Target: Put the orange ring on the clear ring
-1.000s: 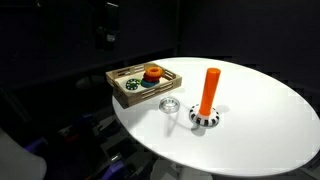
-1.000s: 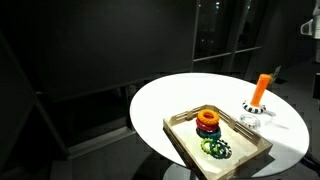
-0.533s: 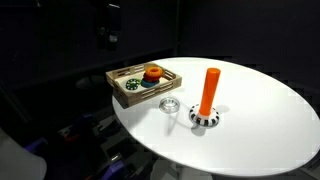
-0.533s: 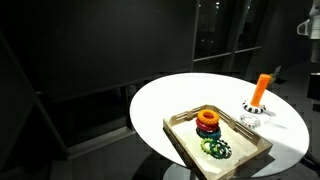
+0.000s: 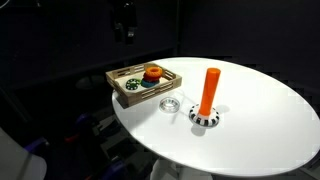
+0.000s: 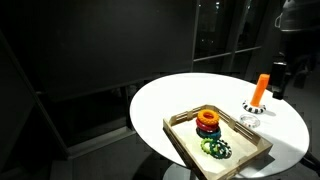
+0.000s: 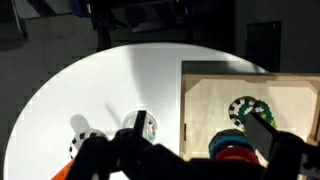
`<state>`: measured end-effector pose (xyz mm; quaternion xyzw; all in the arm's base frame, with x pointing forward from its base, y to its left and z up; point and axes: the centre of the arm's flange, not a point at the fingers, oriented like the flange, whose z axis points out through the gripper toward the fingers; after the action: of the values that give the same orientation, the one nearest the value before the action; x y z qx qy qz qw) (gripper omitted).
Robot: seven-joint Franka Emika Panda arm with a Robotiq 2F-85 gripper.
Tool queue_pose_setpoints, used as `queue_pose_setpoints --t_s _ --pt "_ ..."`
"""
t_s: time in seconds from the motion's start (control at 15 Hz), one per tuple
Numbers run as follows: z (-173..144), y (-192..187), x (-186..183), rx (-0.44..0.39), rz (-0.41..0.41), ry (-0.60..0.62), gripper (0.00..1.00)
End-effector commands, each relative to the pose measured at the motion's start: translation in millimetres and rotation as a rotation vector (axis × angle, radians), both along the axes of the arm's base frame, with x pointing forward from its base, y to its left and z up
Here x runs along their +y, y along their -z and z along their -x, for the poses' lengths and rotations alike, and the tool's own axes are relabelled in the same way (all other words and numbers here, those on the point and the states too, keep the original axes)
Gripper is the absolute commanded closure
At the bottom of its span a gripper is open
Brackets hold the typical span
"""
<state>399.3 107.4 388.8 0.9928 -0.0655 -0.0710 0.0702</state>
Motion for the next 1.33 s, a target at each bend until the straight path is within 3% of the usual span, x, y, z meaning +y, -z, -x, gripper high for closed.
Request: queue_pose_setpoints --t_s 0.0,0.6,1.13,1.27 --pt "-42.4 -2.3 17.8 -0.041 -0.030 0.055 0.00" --pt "-102.6 34.8 29.5 -0.159 -0.095 0.189 0.00" --pt "-95.2 44.9 25.3 -0.147 -0.098 0.168 0.00" --pt "-101.7 47.3 22.9 -0.179 -0.123 0.174 0.00"
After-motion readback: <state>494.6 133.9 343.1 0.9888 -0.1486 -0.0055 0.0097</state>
